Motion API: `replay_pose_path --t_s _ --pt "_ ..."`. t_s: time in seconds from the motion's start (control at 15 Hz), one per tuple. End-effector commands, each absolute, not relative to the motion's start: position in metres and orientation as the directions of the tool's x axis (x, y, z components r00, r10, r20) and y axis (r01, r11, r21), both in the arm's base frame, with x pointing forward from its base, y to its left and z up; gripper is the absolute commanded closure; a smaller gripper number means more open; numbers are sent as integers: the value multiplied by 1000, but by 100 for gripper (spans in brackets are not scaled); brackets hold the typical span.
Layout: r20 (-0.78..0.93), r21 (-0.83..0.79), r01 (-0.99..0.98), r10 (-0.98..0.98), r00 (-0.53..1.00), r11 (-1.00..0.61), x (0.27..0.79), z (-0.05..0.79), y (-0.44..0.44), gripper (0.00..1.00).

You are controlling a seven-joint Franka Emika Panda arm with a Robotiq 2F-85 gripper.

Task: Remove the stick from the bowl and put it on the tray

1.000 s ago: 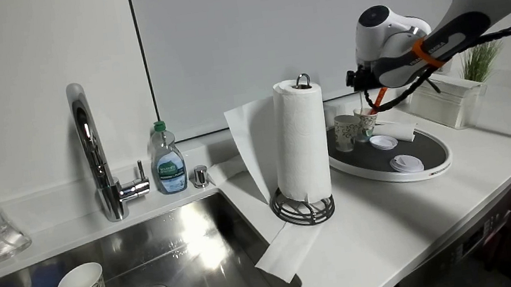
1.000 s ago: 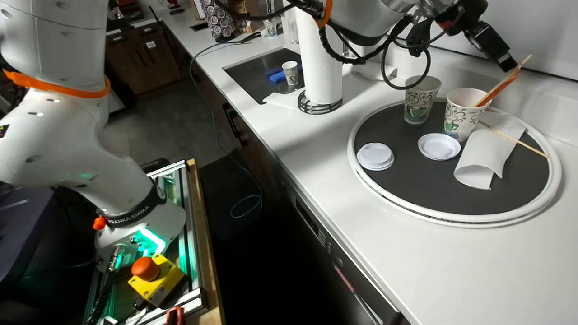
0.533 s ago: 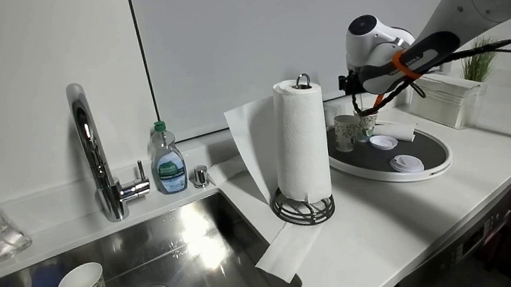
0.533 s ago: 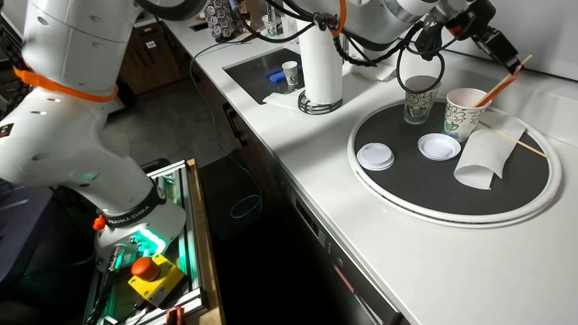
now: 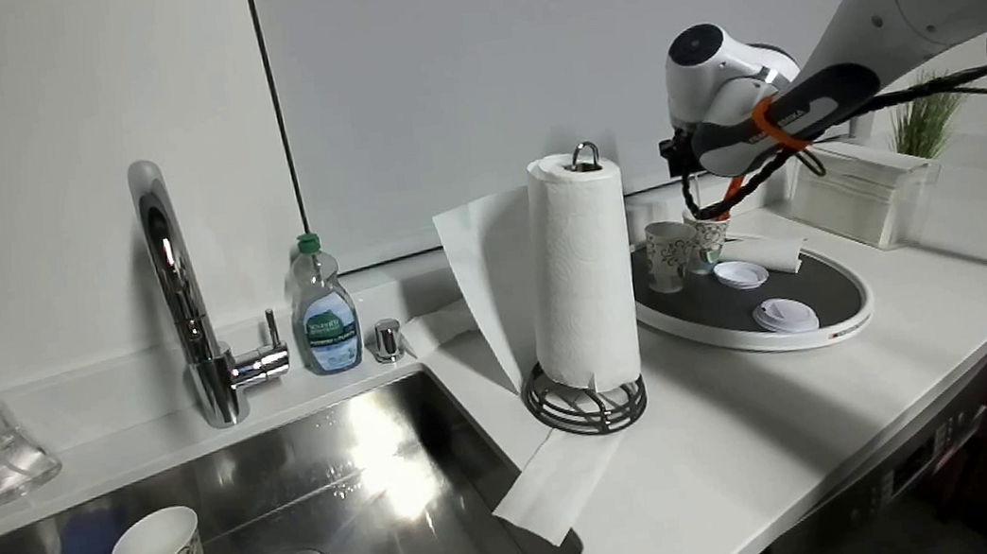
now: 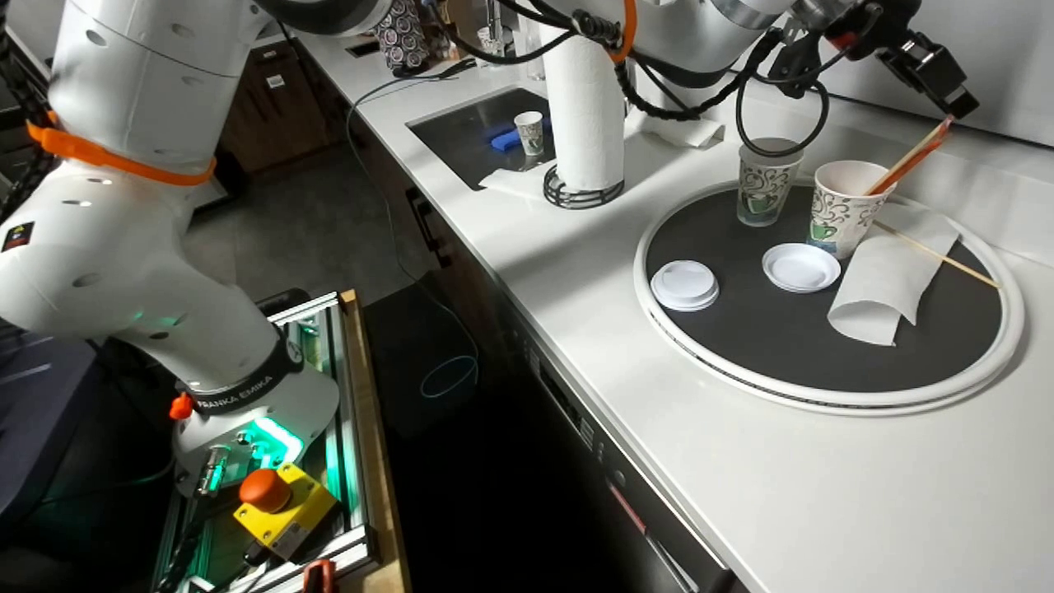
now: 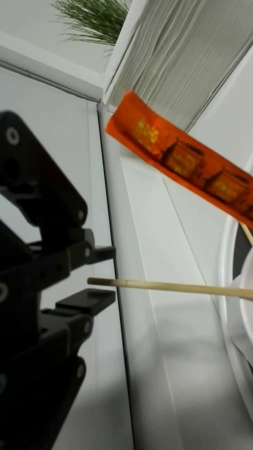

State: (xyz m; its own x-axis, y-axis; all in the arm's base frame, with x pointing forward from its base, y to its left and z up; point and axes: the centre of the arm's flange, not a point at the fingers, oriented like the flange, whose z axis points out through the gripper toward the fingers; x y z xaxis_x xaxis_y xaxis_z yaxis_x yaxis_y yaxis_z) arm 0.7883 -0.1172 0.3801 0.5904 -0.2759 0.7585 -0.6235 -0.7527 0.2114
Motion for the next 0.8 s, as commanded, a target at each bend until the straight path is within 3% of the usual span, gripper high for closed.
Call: replay_pose_path --t_s 0.0,0.53,0.6,0.73 --pt "750 241 -618 -260 608 -748 786 383 -111 99" --pt "769 259 -614 -225 599 -746 774 416 -105 100" --pt "763 256 -613 -233 603 -748 775 417 -105 74" --pt "749 264 -607 -238 619 -750 772 414 -104 67"
